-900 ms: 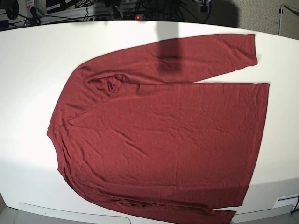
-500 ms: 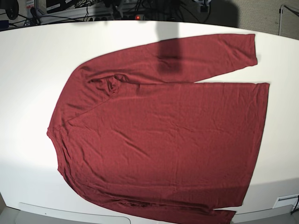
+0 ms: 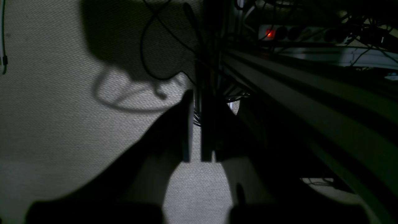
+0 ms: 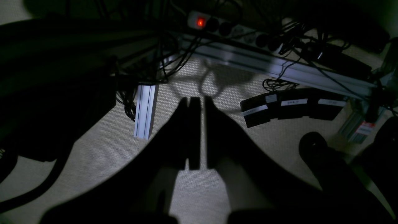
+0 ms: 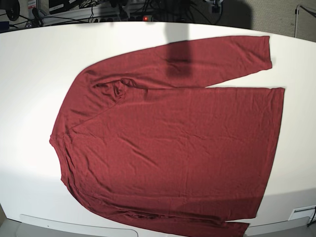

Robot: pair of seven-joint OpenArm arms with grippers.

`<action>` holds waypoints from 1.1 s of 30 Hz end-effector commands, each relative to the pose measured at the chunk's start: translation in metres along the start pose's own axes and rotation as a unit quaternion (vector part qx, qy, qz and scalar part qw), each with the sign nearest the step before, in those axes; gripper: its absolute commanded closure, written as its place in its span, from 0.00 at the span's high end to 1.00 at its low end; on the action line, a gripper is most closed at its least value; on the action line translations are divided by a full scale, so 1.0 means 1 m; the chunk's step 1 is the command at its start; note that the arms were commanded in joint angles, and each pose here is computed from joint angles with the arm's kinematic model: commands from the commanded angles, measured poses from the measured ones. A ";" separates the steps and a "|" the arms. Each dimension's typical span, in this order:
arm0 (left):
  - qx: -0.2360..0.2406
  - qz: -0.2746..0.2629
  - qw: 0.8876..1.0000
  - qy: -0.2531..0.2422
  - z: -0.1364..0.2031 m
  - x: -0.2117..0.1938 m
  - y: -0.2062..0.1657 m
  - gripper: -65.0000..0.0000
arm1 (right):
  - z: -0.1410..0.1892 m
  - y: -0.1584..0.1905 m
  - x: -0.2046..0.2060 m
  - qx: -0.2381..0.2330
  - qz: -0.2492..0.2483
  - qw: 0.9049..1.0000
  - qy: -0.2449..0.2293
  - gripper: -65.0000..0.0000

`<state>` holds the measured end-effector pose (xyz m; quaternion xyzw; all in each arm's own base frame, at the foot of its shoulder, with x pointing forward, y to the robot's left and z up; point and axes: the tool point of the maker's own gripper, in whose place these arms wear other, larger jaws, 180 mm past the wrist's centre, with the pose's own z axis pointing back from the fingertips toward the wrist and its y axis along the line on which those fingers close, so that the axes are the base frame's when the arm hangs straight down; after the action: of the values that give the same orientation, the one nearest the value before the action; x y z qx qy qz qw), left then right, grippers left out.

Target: Fold the T-shirt properly

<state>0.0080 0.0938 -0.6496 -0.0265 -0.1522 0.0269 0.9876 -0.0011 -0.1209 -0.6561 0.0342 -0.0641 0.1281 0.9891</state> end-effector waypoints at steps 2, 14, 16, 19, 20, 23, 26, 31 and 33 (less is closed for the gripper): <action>0.001 0.000 1.000 -0.004 0.002 -0.003 -0.001 0.08 | 0.001 -0.002 -0.006 -0.002 -0.001 1.000 0.005 0.05; -0.001 0.004 1.000 -0.013 0.019 -0.023 -0.002 0.08 | 0.015 -0.011 -0.048 -0.003 0.072 0.997 0.021 0.05; -0.002 0.005 1.000 0.001 0.024 -0.032 -0.002 0.08 | 0.021 -0.009 -0.057 0.001 0.074 0.997 0.019 0.05; -0.005 0.005 1.000 0.010 0.035 -0.041 -0.004 0.08 | 0.033 -0.009 -0.072 0.006 0.082 0.996 0.017 0.05; -0.005 0.006 1.000 0.006 0.039 -0.041 -0.004 0.08 | 0.038 -0.010 -0.076 0.007 0.085 0.996 0.017 0.05; -0.011 -0.019 1.000 0.004 0.051 -0.042 -0.006 0.08 | 0.053 -0.015 -0.088 0.008 0.097 0.995 0.018 0.05; -0.013 -0.053 0.998 0.008 0.065 -0.043 -0.008 0.08 | 0.070 -0.020 -0.094 0.011 0.112 0.994 0.015 0.05; 0.037 -0.103 0.994 -0.002 0.091 -0.033 0.012 0.08 | 0.102 -0.025 -0.095 0.022 0.141 0.990 -0.004 0.05; 0.045 -0.114 0.992 -0.012 0.103 -0.029 0.023 0.08 | 0.116 -0.025 -0.096 0.027 0.154 0.988 -0.007 0.05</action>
<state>-0.0468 0.1164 -0.5632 0.0308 -0.1648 -0.0764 0.9829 -0.0973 -0.1758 -0.5582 0.0517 -0.0725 0.2777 0.9565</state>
